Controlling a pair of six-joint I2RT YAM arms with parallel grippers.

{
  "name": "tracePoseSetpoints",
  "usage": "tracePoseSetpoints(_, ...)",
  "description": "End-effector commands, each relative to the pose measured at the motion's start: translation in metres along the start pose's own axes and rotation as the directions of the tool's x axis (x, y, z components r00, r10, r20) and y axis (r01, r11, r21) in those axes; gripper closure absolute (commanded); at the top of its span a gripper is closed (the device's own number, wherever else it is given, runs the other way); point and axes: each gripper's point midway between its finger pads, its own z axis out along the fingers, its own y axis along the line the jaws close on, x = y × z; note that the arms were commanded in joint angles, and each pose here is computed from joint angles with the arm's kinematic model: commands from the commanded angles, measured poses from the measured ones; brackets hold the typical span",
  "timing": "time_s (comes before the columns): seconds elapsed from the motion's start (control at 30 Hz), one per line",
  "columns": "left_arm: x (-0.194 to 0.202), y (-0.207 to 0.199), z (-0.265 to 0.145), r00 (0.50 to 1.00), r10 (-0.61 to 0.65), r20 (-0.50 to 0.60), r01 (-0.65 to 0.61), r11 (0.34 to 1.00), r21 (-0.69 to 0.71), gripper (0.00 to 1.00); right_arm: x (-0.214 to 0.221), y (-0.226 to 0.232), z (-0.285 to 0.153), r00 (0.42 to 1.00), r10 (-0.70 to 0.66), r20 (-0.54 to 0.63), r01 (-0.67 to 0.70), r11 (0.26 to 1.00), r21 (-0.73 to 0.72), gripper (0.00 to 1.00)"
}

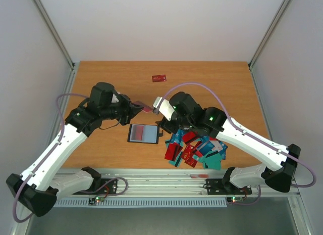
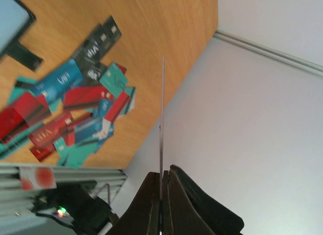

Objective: Put the credit cards into the card holder

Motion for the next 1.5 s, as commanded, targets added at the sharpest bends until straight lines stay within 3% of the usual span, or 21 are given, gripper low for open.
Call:
tracePoseSetpoints(0.0, -0.012, -0.001, -0.012, 0.958, 0.285, 0.025, -0.287, 0.954, 0.085, 1.00, 0.020, 0.025, 0.002, 0.977, 0.203, -0.068, -0.210, 0.970, -0.121, 0.34)
tracePoseSetpoints(0.1, -0.019, 0.009, -0.013, 0.879, 0.476, 0.036, -0.477, 0.875, 0.080, 1.00, 0.025, 0.031, 0.005, 0.946, 0.316, -0.076, -0.324, 0.931, -0.168, 0.34)
tracePoseSetpoints(0.23, -0.032, 0.039, 0.003, 0.728, 0.685, -0.039, -0.686, 0.726, -0.044, 1.00, 0.037, 0.033, 0.017, 0.860, 0.495, -0.125, -0.510, 0.834, -0.211, 0.34)
tracePoseSetpoints(0.27, -0.036, 0.048, 0.007, 0.666, 0.743, -0.071, -0.746, 0.662, -0.072, 1.00, 0.039, 0.033, 0.020, 0.831, 0.538, -0.137, -0.555, 0.800, -0.228, 0.35)
tracePoseSetpoints(0.47, -0.048, 0.084, 0.028, 0.407, 0.898, -0.168, -0.913, 0.402, -0.067, 1.00, 0.048, 0.039, 0.047, 0.716, 0.660, -0.226, -0.696, 0.652, -0.300, 0.35)
tracePoseSetpoints(0.57, -0.057, 0.100, 0.032, 0.332, 0.928, -0.169, -0.943, 0.321, -0.091, 1.00, 0.055, 0.041, 0.061, 0.678, 0.677, -0.288, -0.735, 0.612, -0.292, 0.36)
tracePoseSetpoints(0.63, -0.066, 0.107, 0.036, 0.323, 0.931, -0.167, -0.945, 0.308, -0.111, 1.00, 0.062, 0.039, 0.071, 0.640, 0.697, -0.324, -0.769, 0.570, -0.291, 0.36)
tracePoseSetpoints(0.73, -0.063, 0.113, 0.051, 0.340, 0.921, -0.189, -0.939, 0.343, -0.019, 1.00, 0.071, 0.037, 0.084, 0.576, 0.732, -0.364, -0.817, 0.494, -0.298, 0.36)
tracePoseSetpoints(0.83, -0.074, 0.129, 0.070, 0.392, 0.881, -0.264, -0.915, 0.404, -0.009, 1.00, 0.081, 0.038, 0.099, 0.516, 0.748, -0.418, -0.856, 0.432, -0.284, 0.38)
tracePoseSetpoints(0.97, -0.085, 0.146, 0.087, 0.440, 0.827, -0.349, -0.882, 0.470, 0.003, 1.00, 0.093, 0.045, 0.115, 0.480, 0.740, -0.472, -0.877, 0.396, -0.272, 0.39)
tracePoseSetpoints(1.47, -0.112, 0.189, 0.107, 0.450, 0.757, -0.474, -0.882, 0.459, -0.104, 1.00, 0.128, 0.053, 0.157, 0.359, 0.733, -0.578, -0.933, 0.266, -0.242, 0.42)
